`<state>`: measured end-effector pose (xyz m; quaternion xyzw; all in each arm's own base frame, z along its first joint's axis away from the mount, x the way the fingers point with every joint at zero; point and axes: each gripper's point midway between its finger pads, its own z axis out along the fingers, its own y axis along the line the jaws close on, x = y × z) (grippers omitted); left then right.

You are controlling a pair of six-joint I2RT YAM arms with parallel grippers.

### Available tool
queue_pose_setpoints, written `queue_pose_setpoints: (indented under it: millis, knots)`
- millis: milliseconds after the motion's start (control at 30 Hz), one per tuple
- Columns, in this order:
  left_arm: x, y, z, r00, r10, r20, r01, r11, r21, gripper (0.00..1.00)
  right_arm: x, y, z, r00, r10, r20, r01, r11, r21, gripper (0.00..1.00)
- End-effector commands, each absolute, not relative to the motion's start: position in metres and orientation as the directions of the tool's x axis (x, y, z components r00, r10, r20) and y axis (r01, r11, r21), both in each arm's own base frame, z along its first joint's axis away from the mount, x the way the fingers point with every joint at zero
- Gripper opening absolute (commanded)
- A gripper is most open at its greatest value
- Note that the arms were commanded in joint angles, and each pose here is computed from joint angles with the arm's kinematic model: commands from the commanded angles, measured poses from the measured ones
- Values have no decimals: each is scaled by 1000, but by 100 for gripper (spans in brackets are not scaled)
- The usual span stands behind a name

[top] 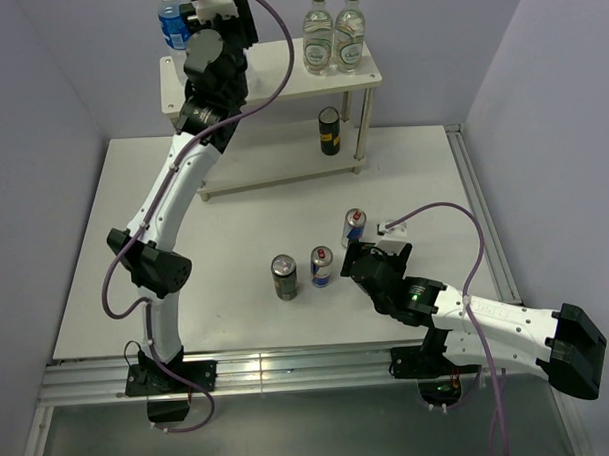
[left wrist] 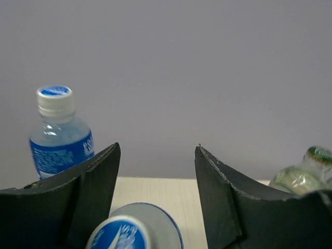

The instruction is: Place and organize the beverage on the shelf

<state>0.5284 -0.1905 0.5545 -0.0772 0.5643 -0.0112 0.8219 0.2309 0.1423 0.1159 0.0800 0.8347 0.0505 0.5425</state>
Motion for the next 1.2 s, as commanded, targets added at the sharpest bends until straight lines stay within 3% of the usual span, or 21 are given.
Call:
queue_pose_setpoints:
  millis: [0, 633, 700, 733, 800, 833, 867, 1033, 1167]
  knots:
    - [457, -142, 662, 594, -197, -780, -46, 960, -278, 0, 236, 146, 134, -353, 230, -907, 89, 973, 212, 100]
    - [481, -159, 634, 535, -152, -831, -57, 975, -215, 0, 236, 147, 134, -354, 227, -907, 87, 974, 209, 100]
    - [464, -162, 636, 518, -144, -843, -54, 978, -201, 10, 237, 147, 134, -354, 226, -907, 89, 974, 208, 100]
    - [465, -167, 621, 481, -124, -868, -71, 981, -180, 29, 237, 146, 133, -356, 226, -907, 92, 974, 206, 100]
    - [438, -165, 630, 472, -144, -870, -56, 980, -192, 56, 236, 147, 133, -356, 224, -908, 91, 975, 205, 100]
    - [437, -169, 612, 408, -122, -905, -62, 985, -161, 91, 236, 147, 134, -356, 226, -907, 90, 974, 208, 100]
    - [421, -165, 617, 394, -177, -902, -34, 978, -206, 99, 236, 146, 134, -352, 229, -908, 92, 973, 210, 100]
    - [383, -166, 544, 121, -249, -961, -6, 968, -251, 99, 236, 145, 134, -349, 231, -908, 94, 973, 212, 100]
    - [313, -169, 491, -93, -308, -947, 39, 949, -312, 99, 237, 144, 134, -349, 232, -908, 102, 973, 209, 100]
